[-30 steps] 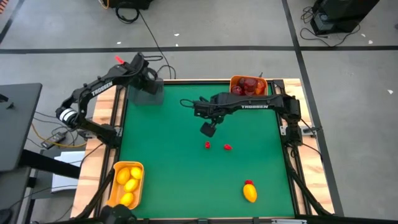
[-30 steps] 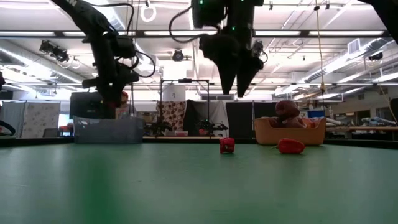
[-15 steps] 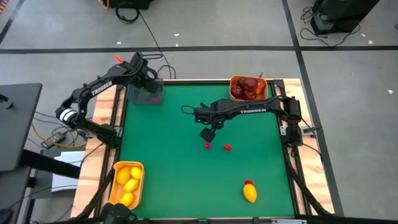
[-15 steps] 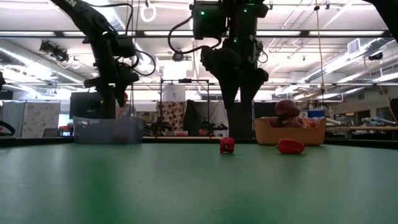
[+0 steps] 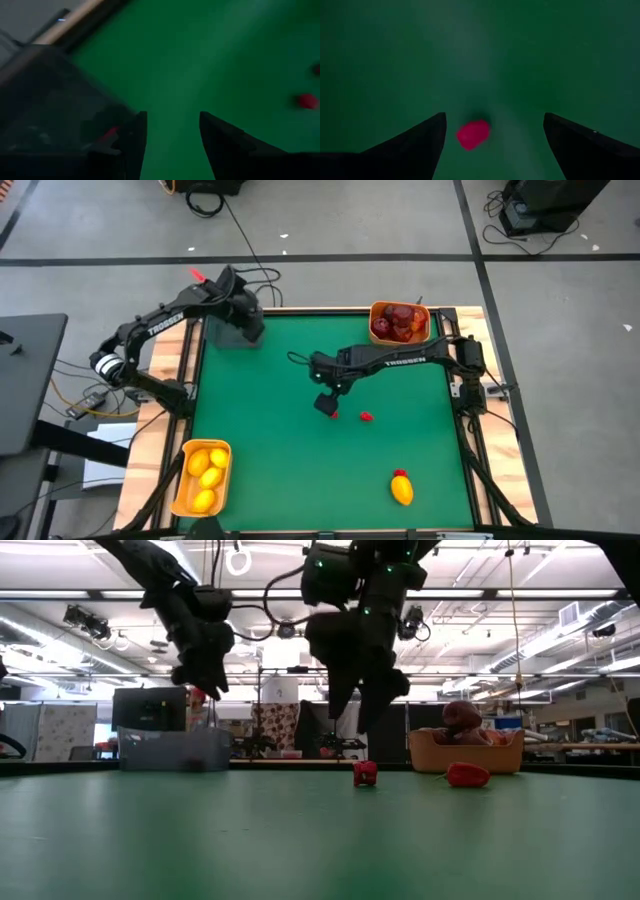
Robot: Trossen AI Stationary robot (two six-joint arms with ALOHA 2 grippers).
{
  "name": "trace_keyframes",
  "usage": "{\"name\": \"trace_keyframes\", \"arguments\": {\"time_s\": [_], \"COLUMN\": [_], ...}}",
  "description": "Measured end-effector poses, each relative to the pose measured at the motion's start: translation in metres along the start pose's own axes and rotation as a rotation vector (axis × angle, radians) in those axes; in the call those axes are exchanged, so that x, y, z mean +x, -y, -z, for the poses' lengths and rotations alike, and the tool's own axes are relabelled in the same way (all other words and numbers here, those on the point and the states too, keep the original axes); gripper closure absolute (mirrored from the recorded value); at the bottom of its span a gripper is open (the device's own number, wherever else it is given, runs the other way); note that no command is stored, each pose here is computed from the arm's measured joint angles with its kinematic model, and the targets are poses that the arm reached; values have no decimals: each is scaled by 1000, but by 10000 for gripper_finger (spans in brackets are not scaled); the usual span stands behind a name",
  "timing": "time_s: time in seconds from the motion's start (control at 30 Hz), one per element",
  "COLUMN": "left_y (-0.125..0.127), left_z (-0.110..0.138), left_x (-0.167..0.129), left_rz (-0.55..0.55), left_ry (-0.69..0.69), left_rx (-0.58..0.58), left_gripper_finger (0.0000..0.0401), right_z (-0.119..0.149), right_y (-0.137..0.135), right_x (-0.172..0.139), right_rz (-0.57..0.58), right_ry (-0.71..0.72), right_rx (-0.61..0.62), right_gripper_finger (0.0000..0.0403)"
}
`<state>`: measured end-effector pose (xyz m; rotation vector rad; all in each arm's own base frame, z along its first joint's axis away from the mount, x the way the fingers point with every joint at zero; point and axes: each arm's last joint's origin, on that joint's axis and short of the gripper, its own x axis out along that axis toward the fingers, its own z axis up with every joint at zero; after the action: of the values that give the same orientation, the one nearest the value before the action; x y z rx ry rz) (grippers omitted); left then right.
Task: Sort produce into baskets
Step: Put the lemon into the yellow bin
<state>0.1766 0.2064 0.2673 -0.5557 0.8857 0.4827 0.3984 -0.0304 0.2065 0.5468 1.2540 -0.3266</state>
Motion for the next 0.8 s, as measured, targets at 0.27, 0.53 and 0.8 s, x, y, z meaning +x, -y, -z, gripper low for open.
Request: {"name": "trace_keyframes", "arguments": {"time_s": [0.27, 0.53, 0.8], "left_y": [33, 63, 79], "left_z": [-1, 4, 7], "left_x": [9, 16, 20], "left_rz": [78, 127, 51], "left_ry": [-13, -52, -62], "left_rx": [96, 224, 268], "left_gripper_finger": [214, 214, 215], "right_z": [25, 65, 85], "right_y": [-11, -29, -53], "right_x": [14, 31, 32], "right_rz": [45, 54, 68], "right_ry": [-83, -218, -213], "right_rx": [-54, -140, -114], "right_gripper_finger": [58, 58, 58]}}
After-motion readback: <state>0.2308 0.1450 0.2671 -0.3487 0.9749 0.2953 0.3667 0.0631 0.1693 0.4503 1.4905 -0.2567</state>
